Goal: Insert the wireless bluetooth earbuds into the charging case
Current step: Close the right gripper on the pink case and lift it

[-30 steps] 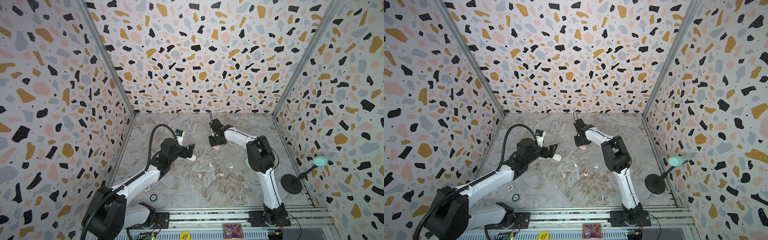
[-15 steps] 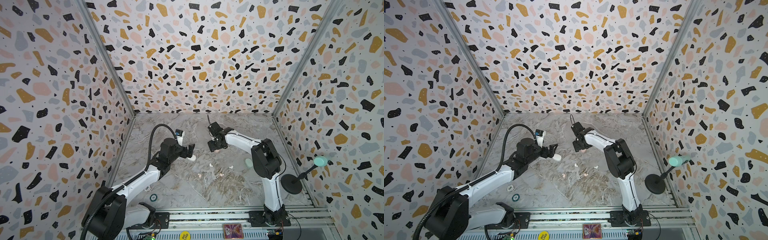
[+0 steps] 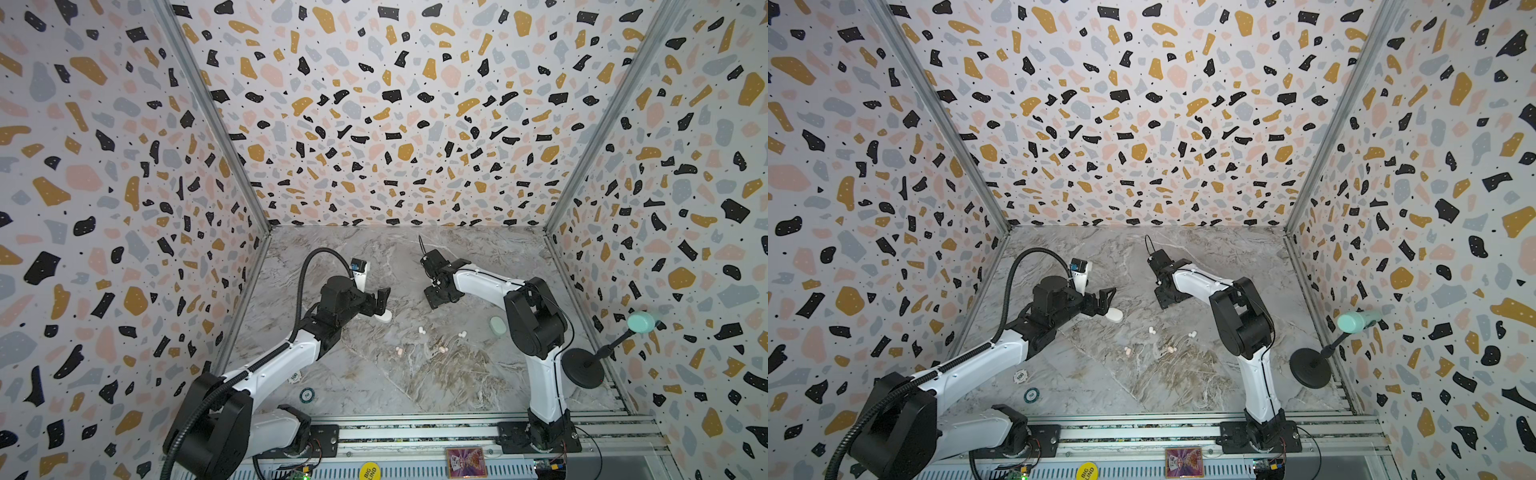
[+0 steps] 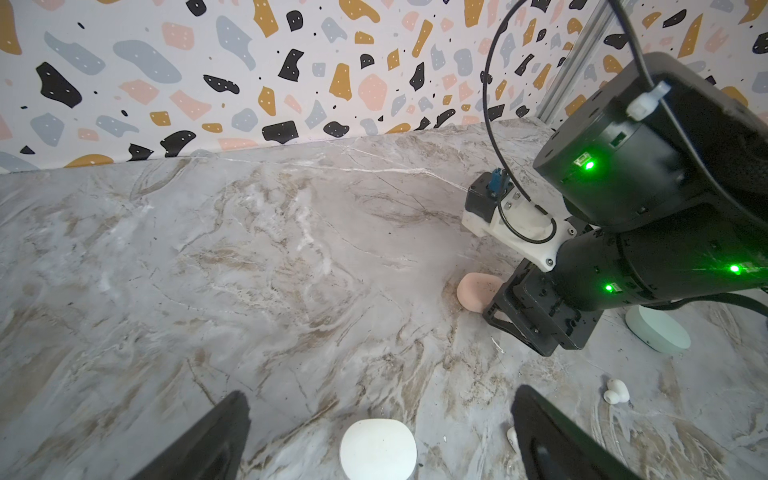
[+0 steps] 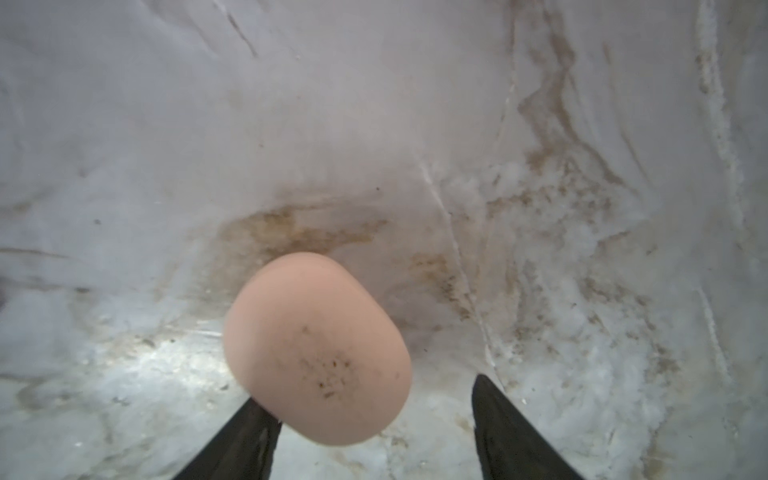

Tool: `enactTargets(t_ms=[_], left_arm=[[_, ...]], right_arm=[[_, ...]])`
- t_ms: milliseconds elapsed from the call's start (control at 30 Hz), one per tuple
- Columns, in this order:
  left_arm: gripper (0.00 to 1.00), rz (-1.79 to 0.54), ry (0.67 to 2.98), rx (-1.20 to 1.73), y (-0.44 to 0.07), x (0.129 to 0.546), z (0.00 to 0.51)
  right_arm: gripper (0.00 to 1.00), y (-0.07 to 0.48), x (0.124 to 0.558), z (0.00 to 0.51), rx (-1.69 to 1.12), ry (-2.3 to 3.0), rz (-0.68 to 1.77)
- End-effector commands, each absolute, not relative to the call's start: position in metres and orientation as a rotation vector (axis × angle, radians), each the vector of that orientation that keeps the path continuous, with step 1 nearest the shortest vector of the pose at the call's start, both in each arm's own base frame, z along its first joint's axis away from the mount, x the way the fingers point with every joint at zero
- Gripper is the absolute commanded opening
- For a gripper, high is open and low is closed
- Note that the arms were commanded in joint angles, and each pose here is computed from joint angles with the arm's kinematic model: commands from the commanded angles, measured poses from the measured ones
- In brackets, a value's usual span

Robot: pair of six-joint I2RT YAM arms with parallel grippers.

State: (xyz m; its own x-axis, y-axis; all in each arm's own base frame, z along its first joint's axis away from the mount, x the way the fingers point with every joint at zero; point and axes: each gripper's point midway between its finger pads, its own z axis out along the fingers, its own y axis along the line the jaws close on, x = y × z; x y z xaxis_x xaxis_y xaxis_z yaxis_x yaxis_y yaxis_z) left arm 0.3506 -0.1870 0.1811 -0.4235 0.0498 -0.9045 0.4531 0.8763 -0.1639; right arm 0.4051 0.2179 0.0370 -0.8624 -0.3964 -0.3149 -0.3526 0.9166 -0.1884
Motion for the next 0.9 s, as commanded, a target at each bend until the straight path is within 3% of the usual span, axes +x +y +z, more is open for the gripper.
enactTargets(t_ms=[0,200,533,867], left_arm=[[1.00,-0.486,1.906,0.352,-0.187,0.355,0.201],[1.00,-0.486,1.909,0.352,-0.187,0.355,0.201],[1.00,-0.505,1.906,0.364,-0.190,0.354,0.201],[1.00,-0.508,1.902,0.368,-0.190,0.353,0.202]], right_arm=[[0.73,0.202,0.413,0.067,-0.523,2.668,-0.227],[0.76,0.197,0.418,0.072,-0.486,2.679,-0.181],[0.95,0.236,0.417,0.100,-0.508,2.673,0.182],[0.92,0.241,0.434,0.075,-0.616,2.729,0.136]])
